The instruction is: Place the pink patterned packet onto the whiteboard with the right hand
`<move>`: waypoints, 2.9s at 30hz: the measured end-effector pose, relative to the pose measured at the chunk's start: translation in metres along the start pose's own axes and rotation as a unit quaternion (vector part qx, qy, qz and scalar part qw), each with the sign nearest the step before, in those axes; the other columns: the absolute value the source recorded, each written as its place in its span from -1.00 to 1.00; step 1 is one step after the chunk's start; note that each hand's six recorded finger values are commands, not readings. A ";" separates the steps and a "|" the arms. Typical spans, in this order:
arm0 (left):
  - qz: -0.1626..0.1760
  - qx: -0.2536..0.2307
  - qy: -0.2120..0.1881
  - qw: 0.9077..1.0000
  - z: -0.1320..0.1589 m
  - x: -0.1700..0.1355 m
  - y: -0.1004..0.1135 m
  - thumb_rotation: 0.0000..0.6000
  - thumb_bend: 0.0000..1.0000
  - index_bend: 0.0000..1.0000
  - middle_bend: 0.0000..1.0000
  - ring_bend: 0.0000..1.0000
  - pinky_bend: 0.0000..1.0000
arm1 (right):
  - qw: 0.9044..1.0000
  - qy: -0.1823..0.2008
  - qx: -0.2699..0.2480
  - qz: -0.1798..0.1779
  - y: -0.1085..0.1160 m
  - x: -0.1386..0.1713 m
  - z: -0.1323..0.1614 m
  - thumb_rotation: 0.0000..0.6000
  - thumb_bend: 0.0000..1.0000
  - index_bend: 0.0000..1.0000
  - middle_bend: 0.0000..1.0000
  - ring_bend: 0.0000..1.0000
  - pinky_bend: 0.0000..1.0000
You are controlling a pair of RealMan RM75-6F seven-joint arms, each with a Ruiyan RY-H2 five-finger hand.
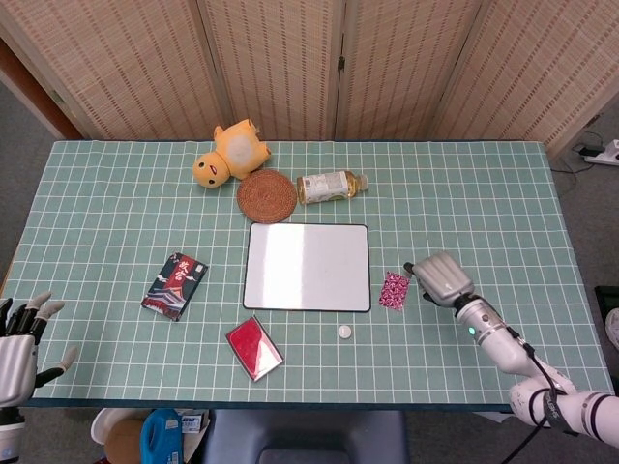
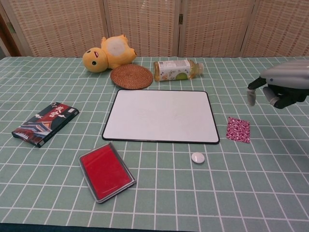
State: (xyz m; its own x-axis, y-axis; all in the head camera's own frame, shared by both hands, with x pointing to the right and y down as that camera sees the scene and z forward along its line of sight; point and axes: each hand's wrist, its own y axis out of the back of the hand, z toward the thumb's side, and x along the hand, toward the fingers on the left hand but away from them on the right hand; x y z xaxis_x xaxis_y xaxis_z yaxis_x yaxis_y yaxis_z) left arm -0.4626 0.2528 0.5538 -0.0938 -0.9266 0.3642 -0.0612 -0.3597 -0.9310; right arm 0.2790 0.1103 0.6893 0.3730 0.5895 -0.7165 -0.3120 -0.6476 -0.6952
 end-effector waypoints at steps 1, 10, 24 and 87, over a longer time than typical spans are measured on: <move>0.000 0.000 0.000 1.000 0.000 0.000 0.000 1.00 -0.56 -0.55 -0.68 -0.66 -0.97 | 1.000 0.001 0.000 0.004 -0.002 -0.006 0.003 1.00 1.00 -0.24 0.95 1.00 1.00; -0.004 0.001 0.004 1.000 -0.003 -0.001 -0.003 1.00 -0.56 -0.55 -0.68 -0.66 -0.97 | 1.000 0.006 0.016 0.022 -0.016 -0.039 0.018 1.00 1.00 -0.24 0.94 1.00 1.00; -0.007 0.000 0.011 1.000 -0.009 -0.002 -0.005 1.00 -0.56 -0.55 -0.68 -0.66 -0.97 | 0.999 0.001 0.029 0.035 -0.028 -0.062 0.025 1.00 1.00 -0.24 0.94 1.00 1.00; -0.008 0.004 0.014 1.000 -0.009 -0.006 -0.005 1.00 -0.56 -0.55 -0.68 -0.66 -0.97 | 0.997 0.015 0.082 0.004 -0.046 -0.026 0.013 1.00 -0.85 -0.46 0.92 1.00 1.00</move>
State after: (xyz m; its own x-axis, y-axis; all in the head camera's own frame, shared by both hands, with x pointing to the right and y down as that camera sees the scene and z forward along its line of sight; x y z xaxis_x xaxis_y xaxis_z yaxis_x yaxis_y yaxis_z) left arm -0.4704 0.2607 0.5562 -0.1208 -0.9173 0.3794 -0.0548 -0.3754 -0.9252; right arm 0.2723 0.1311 0.7393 0.3948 0.5685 -0.7218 -0.4528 -0.5632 -0.6912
